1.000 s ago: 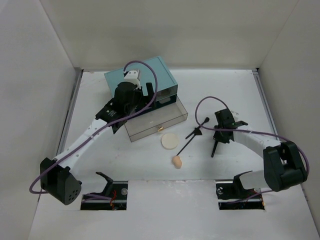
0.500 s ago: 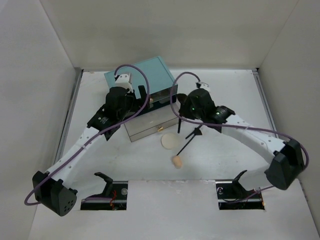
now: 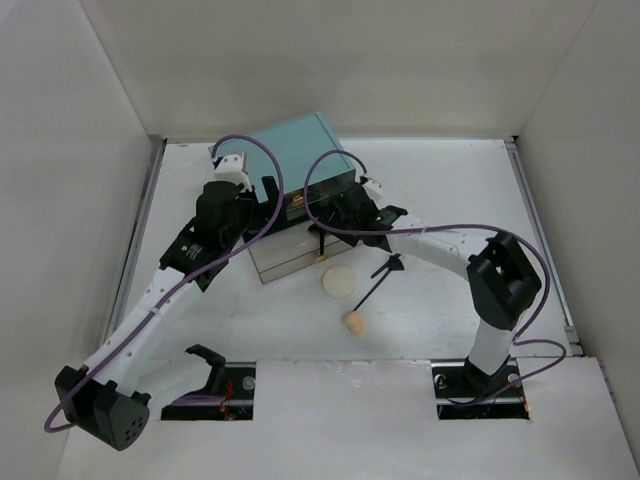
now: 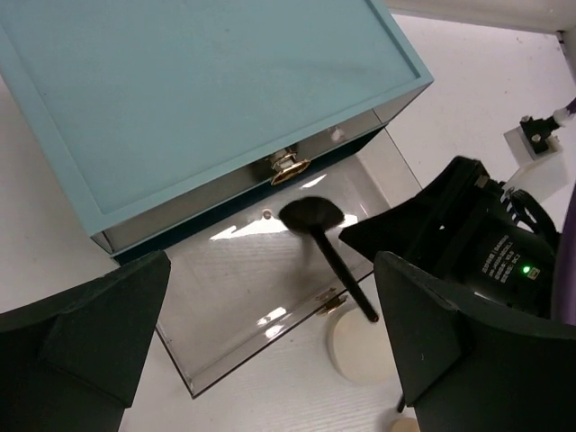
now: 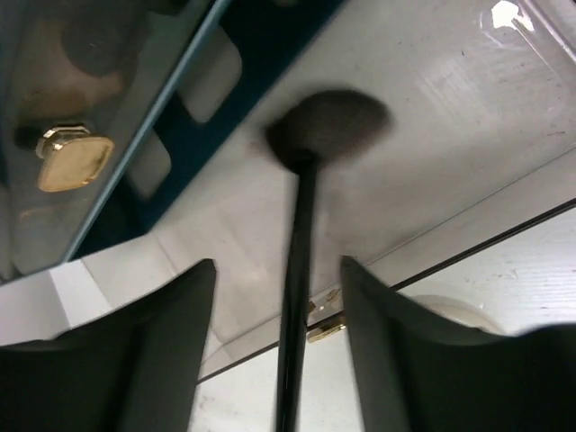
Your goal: Organize the makeup
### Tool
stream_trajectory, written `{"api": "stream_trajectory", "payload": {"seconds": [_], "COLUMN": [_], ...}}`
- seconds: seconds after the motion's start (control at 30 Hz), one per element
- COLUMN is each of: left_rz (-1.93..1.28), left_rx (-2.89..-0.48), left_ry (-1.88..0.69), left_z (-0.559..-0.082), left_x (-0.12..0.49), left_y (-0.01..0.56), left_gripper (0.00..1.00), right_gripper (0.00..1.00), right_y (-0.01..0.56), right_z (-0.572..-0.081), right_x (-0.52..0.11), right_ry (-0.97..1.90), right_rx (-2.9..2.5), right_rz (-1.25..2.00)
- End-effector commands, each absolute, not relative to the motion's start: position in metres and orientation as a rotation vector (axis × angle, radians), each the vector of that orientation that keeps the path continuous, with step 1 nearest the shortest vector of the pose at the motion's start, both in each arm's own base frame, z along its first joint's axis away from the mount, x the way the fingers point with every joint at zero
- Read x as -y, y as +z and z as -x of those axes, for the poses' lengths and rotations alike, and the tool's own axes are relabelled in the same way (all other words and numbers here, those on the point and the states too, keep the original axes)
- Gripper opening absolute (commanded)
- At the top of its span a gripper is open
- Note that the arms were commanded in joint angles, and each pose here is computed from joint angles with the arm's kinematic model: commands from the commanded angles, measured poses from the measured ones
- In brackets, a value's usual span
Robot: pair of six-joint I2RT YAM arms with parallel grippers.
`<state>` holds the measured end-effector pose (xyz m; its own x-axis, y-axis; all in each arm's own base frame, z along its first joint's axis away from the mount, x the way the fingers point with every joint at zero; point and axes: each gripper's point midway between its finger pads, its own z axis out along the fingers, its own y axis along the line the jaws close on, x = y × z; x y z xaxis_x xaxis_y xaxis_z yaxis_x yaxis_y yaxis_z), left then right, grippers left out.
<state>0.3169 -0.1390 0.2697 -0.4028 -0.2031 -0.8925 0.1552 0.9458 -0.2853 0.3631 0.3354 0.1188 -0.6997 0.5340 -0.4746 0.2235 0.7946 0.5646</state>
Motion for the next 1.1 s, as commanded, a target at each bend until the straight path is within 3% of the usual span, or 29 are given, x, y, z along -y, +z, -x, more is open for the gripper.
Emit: {"api": "stream_trajectory", "payload": {"seconds": [0.0,0.13,0.33,0.57,0.77,0.97,1.07], "left_rz": [0.025,-0.08,-0.315,-0.734,-0.988,-1.008,-1.018], "left_rx": [-1.935,-1.958,-2.042,-2.093,-2.224,-2.337,-2.352], "left_ry": [-0.408,-0.478,-0.62,-0.755,-0.832,-0.678,-0.529], "left_z": [-0.314,-0.312,-0.303,-0.251,-0.216,-0.244,-0.256], "left_x": [0.143,0.174,0.255,0.354,0.412,0.43,0.428], "left_y": [0.273,0.27,0.243,0.202,0.138,0.086,0.067], "left_gripper": [1.0,1.0,1.0,0.99,0.81,0.68,0.55], "right_gripper": [0.7,0.78,0.78,0.78,0.78,0.78,0.78], "right_y": [0.193,0.221,0.233,0.226,0.214,0.21,0.208], "right_z": [-0.381,-0.375,-0.362,-0.33,-0.31,-0.304,-0.302], "right_x": [-0.343,-0.302,-0.19,-0.059,-0.009,-0.001,-0.002], "right_ry": [0.764,0.763,0.663,0.43,0.327,0.334,0.337], "right_rx": [-2.154,-2.051,-1.911,-1.796,-1.747,-1.754,-1.758], "right_rz": [-0.551,-0.558,-0.708,-0.866,-0.948,-0.935,-0.93]}}
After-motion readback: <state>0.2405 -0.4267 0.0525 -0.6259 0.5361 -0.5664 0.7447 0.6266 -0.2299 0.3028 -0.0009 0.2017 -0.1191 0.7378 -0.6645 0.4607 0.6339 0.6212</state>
